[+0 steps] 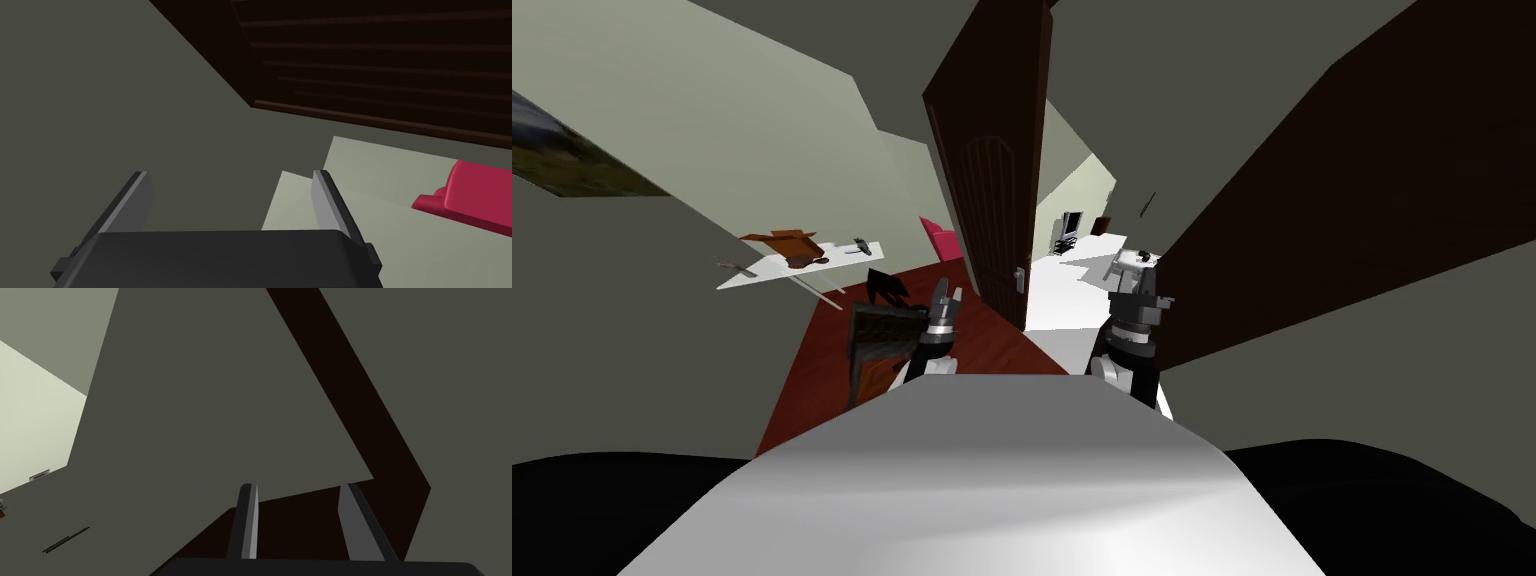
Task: Push the door open
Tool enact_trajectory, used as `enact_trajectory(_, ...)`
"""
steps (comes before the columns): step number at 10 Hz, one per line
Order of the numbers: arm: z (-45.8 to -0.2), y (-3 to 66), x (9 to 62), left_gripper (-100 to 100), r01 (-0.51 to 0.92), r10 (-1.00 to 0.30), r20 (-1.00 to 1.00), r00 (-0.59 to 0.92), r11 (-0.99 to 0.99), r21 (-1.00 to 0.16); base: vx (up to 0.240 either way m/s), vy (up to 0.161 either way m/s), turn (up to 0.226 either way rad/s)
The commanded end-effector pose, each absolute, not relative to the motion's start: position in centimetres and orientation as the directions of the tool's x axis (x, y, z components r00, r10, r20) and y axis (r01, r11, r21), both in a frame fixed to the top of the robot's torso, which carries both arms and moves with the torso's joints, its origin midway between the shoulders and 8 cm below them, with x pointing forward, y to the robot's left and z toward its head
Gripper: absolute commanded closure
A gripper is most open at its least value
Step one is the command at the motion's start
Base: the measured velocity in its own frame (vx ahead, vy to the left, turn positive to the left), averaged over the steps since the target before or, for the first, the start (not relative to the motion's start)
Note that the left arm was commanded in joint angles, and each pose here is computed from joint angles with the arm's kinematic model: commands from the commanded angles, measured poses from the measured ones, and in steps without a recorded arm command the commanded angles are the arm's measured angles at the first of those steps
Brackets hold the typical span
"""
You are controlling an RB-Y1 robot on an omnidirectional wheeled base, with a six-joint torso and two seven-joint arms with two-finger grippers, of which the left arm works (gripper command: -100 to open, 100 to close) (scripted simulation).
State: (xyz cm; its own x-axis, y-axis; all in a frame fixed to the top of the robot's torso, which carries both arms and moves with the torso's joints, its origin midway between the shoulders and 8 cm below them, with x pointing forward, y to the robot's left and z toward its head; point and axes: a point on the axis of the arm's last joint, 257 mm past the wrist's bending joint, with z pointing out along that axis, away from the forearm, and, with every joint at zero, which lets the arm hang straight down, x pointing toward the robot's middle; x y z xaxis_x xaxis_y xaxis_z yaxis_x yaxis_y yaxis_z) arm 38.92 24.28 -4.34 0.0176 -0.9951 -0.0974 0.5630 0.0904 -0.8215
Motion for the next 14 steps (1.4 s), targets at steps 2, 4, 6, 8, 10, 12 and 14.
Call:
enact_trajectory(2, -6.8, 22.6, 40.7, -100, 0.518, -0.995, -0.079, -0.055, 0.039, -0.855, 0.095, 0.068, -0.155)
enact_trajectory(4, -8.0, 22.1, 41.4, -100, 0.494, -0.994, -0.072, -0.082, 0.023, -0.869, 0.056, 0.054, -0.061)
enact_trajectory(6, -10.3, 21.0, 42.5, -100, 0.449, -0.989, -0.060, -0.133, -0.006, -0.894, 0.071, 0.061, -0.164)
enact_trajectory(8, -12.3, 19.9, 43.5, -100, 0.404, -0.982, -0.048, -0.181, -0.030, -0.914, 0.086, 0.073, -0.182)
enact_trajectory(10, -13.8, 19.5, 44.0, -100, 0.373, -0.978, -0.042, -0.203, -0.037, -0.927, 0.054, 0.050, -0.066)
enact_trajectory(12, -16.2, 18.7, 44.9, -100, 0.320, -0.970, -0.032, -0.242, -0.049, -0.946, 0.068, 0.075, -0.163)
enact_trajectory(14, -18.5, 18.1, 45.6, -100, 0.266, -0.961, -0.023, -0.276, -0.054, -0.962, 0.073, 0.086, -0.144)
